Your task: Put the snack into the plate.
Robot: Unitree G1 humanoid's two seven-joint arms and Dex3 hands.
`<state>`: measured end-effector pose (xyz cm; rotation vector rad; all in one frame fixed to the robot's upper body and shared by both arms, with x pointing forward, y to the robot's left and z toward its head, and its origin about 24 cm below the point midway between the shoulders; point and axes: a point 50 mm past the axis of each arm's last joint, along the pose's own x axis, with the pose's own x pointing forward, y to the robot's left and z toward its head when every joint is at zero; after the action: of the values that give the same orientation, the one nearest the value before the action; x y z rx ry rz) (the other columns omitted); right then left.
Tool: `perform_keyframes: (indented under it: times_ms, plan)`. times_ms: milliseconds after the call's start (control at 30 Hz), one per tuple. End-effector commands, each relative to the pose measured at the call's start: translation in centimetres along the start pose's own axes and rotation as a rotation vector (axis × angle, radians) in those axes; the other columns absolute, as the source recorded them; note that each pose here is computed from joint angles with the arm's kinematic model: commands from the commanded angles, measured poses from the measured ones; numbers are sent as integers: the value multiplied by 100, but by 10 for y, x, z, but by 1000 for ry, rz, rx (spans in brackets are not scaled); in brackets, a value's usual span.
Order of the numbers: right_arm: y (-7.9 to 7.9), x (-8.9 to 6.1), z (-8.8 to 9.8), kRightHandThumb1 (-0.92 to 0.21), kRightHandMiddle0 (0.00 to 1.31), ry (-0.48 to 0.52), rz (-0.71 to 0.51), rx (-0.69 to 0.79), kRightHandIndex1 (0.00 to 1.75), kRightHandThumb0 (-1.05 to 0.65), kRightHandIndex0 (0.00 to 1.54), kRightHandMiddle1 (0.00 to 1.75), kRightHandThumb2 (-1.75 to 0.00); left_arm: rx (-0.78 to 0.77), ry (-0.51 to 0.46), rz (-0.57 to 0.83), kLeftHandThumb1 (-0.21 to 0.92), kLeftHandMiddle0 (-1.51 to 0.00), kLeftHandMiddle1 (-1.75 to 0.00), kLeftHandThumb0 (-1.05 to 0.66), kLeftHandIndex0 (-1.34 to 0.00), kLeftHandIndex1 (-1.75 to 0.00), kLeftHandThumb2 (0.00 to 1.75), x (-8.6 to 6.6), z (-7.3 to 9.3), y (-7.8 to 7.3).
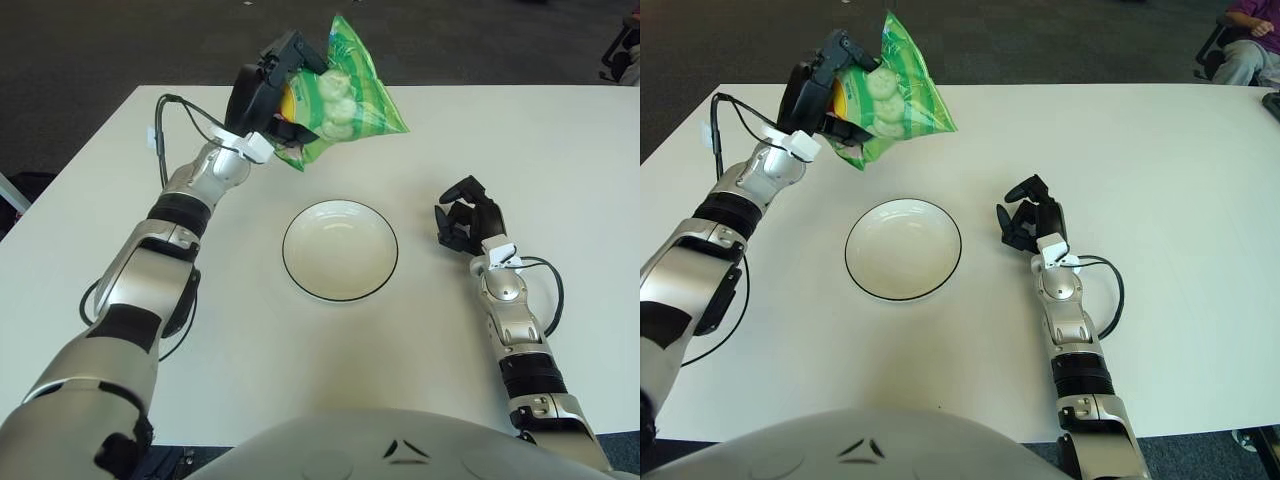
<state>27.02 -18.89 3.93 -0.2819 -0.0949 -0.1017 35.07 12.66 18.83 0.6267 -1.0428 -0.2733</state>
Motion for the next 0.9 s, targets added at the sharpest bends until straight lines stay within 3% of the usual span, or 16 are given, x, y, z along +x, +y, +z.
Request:
perform_keyframes:
  times_ms: [0,333,600,700,867]
  plan:
    - [4,-14,-26,-60,41,140,30,-44,175,-40,85,175,-94,-81,-10,-32,41,-53,-175,44,-63,-175,119,-3,3,-3]
    - [3,-13,-27,-60,41,138,33,-45,175,-40,85,175,-94,-135,17,-162,42,-52,-175,43,-63,-175,118,-11,5,-3]
    - [3,-13,-28,-60,41,136,36,-46,175,-40,85,175,-94,-266,82,-340,42,-52,-175,43,-63,-175,117,-15,7,-4]
    - [3,-13,-28,-60,41,135,36,-46,175,-40,85,175,-94,-285,76,-385,51,-76,-175,20,-68,-175,86,-15,9,-4]
    - [3,-13,-28,-60,41,133,37,-47,175,-40,85,175,-94,-324,49,-472,67,-88,-175,2,-72,-175,45,-18,12,-9]
